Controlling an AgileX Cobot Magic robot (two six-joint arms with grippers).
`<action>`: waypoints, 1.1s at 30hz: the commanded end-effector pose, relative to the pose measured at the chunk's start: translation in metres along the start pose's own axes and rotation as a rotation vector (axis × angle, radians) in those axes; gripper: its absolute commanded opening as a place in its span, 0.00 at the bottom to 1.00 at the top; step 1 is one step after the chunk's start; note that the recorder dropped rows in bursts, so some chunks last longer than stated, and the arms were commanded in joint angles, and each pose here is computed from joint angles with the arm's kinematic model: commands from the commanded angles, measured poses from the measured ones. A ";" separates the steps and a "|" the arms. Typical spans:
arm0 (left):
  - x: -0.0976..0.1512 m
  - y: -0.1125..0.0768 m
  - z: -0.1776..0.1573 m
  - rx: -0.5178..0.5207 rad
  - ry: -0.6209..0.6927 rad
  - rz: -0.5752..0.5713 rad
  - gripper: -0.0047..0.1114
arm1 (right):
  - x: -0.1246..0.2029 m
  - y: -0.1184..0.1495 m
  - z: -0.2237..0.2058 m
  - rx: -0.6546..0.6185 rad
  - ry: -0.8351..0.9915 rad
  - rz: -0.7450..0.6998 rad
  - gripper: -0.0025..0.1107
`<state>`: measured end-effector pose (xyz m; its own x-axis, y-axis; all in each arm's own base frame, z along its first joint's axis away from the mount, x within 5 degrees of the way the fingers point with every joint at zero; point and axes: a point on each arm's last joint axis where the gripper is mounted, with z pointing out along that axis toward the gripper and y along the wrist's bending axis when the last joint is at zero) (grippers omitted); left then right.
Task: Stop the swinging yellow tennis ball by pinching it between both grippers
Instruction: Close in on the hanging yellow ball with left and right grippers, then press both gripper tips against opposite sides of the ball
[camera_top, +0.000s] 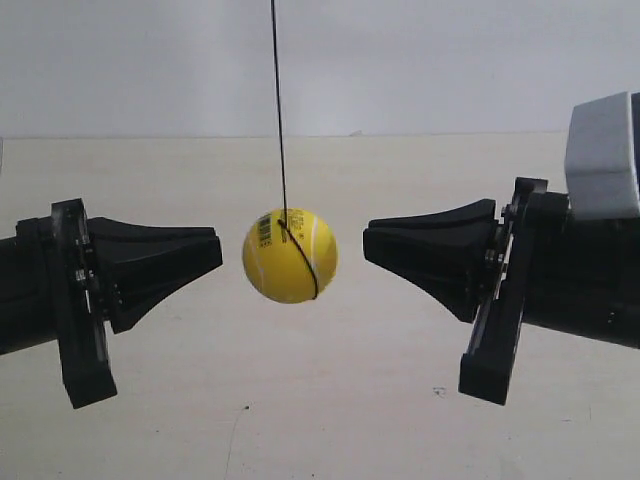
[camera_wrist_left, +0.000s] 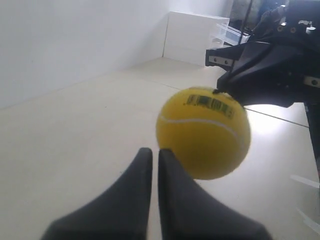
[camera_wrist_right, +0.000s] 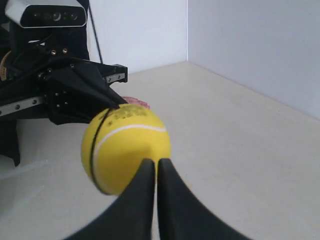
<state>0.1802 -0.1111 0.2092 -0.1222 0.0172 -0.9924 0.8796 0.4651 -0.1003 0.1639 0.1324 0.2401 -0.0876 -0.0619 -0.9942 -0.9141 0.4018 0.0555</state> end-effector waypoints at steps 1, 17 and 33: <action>-0.002 -0.001 0.001 0.008 -0.011 0.011 0.08 | -0.001 0.000 0.000 -0.002 -0.002 -0.007 0.02; 0.002 -0.006 0.002 0.085 -0.007 0.013 0.08 | 0.001 0.007 0.000 -0.085 0.029 0.029 0.02; 0.015 -0.001 0.007 0.103 0.016 0.000 0.08 | 0.018 -0.001 0.012 -0.121 0.035 0.052 0.02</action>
<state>0.1819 -0.1165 0.1927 -0.1474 0.0320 -0.9886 0.9145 0.3851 -0.1239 0.1667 0.1391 0.2210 -0.1747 -0.0952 -0.9800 -0.9362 0.3243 0.1354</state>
